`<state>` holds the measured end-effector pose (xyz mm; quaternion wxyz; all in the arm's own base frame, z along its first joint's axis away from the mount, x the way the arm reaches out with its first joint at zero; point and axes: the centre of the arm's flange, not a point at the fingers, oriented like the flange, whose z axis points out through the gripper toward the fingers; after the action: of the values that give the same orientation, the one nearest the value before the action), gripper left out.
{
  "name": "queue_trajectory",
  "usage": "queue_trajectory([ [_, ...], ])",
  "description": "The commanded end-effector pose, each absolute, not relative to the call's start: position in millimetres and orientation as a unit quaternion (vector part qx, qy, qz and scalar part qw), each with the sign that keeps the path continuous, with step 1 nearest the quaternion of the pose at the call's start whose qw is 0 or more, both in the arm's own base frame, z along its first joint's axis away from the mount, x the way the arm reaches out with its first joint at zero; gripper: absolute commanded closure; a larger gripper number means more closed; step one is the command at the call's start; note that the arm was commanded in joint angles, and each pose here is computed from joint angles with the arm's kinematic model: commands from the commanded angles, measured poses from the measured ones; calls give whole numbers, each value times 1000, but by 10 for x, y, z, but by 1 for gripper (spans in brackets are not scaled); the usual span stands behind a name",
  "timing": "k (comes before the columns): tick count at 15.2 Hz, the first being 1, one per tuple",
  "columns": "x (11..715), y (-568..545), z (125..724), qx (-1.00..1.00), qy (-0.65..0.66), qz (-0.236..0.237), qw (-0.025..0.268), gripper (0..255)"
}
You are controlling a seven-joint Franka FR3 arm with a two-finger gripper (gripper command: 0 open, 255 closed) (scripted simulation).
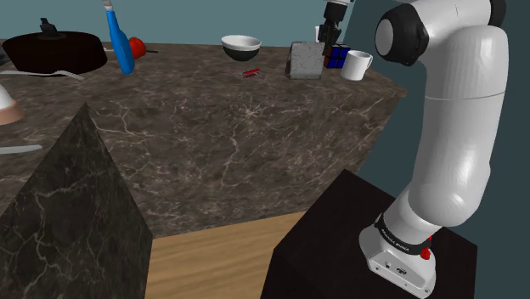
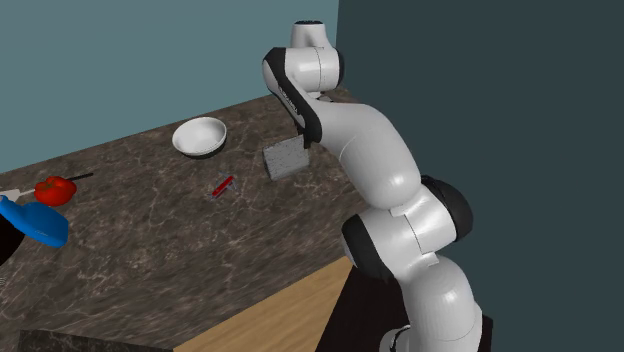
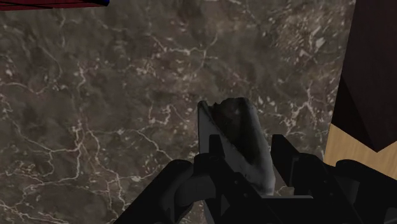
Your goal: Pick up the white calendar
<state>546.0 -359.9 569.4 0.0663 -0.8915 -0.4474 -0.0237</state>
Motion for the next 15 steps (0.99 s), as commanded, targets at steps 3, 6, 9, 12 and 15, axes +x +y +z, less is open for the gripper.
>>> queue_trajectory([
  [3, 5464, -3594, 5686, -891, -447, -23, 67, 255],
  [6, 5468, -3592, 5792, -891, -447, -23, 67, 255],
  [9, 5468, -3592, 5950, -891, -447, -23, 67, 255],
  [12, 5468, -3592, 6109, -891, -447, -23, 67, 255],
  [15, 5468, -3592, 6267, -891, -447, -23, 67, 255],
])
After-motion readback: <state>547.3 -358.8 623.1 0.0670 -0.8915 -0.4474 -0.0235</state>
